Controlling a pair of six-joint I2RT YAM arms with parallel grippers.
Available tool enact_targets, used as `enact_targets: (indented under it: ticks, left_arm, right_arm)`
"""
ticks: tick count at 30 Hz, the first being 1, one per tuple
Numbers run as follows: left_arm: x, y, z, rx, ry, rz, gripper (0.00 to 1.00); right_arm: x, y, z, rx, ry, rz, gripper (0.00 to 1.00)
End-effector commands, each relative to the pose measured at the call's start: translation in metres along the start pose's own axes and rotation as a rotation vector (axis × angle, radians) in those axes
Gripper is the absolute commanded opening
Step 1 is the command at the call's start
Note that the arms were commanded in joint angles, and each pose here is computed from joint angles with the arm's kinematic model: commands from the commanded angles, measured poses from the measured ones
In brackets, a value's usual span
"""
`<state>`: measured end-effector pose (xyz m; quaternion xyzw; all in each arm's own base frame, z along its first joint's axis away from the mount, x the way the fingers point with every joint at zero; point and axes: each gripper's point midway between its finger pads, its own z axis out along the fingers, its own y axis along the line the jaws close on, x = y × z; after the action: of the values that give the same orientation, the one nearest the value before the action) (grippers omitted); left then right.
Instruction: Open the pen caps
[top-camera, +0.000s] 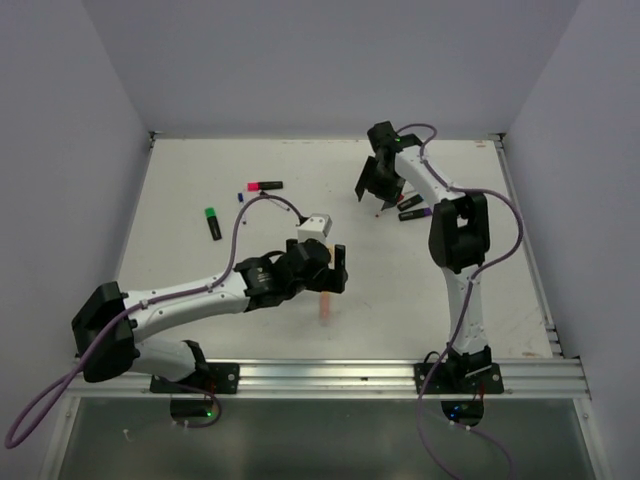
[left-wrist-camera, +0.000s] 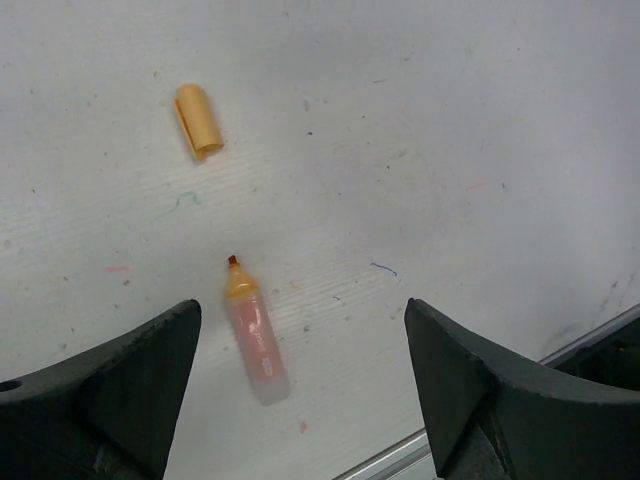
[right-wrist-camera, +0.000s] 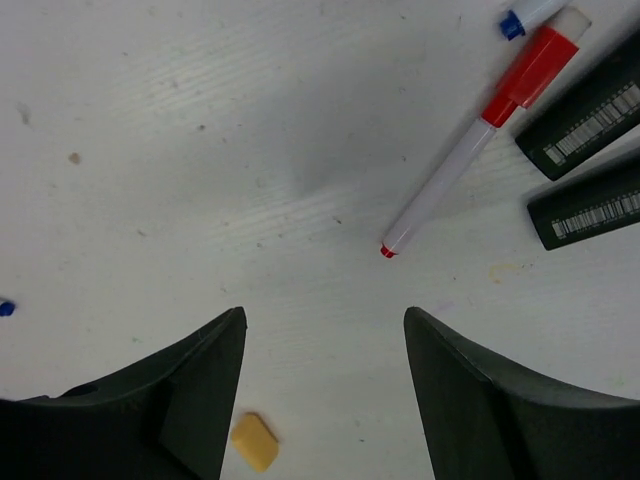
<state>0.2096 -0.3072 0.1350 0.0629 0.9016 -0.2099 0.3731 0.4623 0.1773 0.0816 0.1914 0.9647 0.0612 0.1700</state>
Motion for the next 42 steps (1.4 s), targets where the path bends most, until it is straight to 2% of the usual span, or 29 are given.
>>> enact_targets:
  ticks: [1,9,20,23,26,27,29,30,32,36,37,39,40,42]
  left_arm:
    - [-0.033,0.003,-0.004,0.020,-0.057,0.068,0.86]
    - [-0.068,0.033,0.004,0.016,-0.080,0.055,0.84]
    - [-0.067,0.036,0.011,0.045,-0.065,0.060,0.84]
    - [-0.071,0.039,0.012,0.051,-0.068,0.054,0.83]
    - [-0.076,0.043,0.013,0.054,-0.068,0.039,0.82]
    - [-0.077,0.042,0.013,0.064,-0.064,0.032,0.81]
    - [-0.086,0.047,0.012,0.058,-0.072,0.011,0.81]
    - [-0.089,0.050,0.013,0.057,-0.066,0.000,0.81]
    - [-0.100,0.049,0.011,0.066,-0.077,-0.010,0.80]
    - [-0.118,0.047,0.014,0.089,-0.070,-0.042,0.80]
    - [-0.121,0.047,0.016,0.091,-0.072,-0.053,0.80]
    - [-0.132,0.041,0.017,0.137,-0.063,-0.093,0.80]
    - [-0.136,0.039,0.018,0.152,-0.063,-0.103,0.80]
    - [-0.144,0.034,0.024,0.185,-0.038,-0.136,0.80]
  right_arm:
    - [0.012,-0.006,0.007,0.094,0.030,0.033,0.68]
    - [0.004,-0.017,0.032,0.149,0.026,0.080,0.64]
    - [-0.008,-0.042,0.056,0.222,0.029,0.116,0.59]
    - [-0.007,-0.046,0.061,0.230,0.038,0.119,0.54]
    - [-0.003,-0.047,0.068,0.231,0.052,0.109,0.44]
    - [-0.002,-0.047,0.071,0.233,0.059,0.103,0.35]
    - [-0.001,-0.045,0.075,0.219,0.064,0.092,0.24]
    - [-0.001,-0.043,0.073,0.206,0.068,0.077,0.13]
    - [-0.001,-0.032,0.068,0.162,0.063,0.050,0.01]
    - [0.001,-0.014,0.037,0.078,0.034,-0.044,0.00]
    - [-0.005,-0.006,0.017,0.040,-0.001,-0.052,0.00]
    - [0.012,0.004,0.001,-0.009,0.012,-0.114,0.00]
    - [0.011,0.008,-0.023,-0.041,-0.014,-0.128,0.00]
    - [0.036,0.004,-0.028,-0.078,0.041,-0.160,0.00]
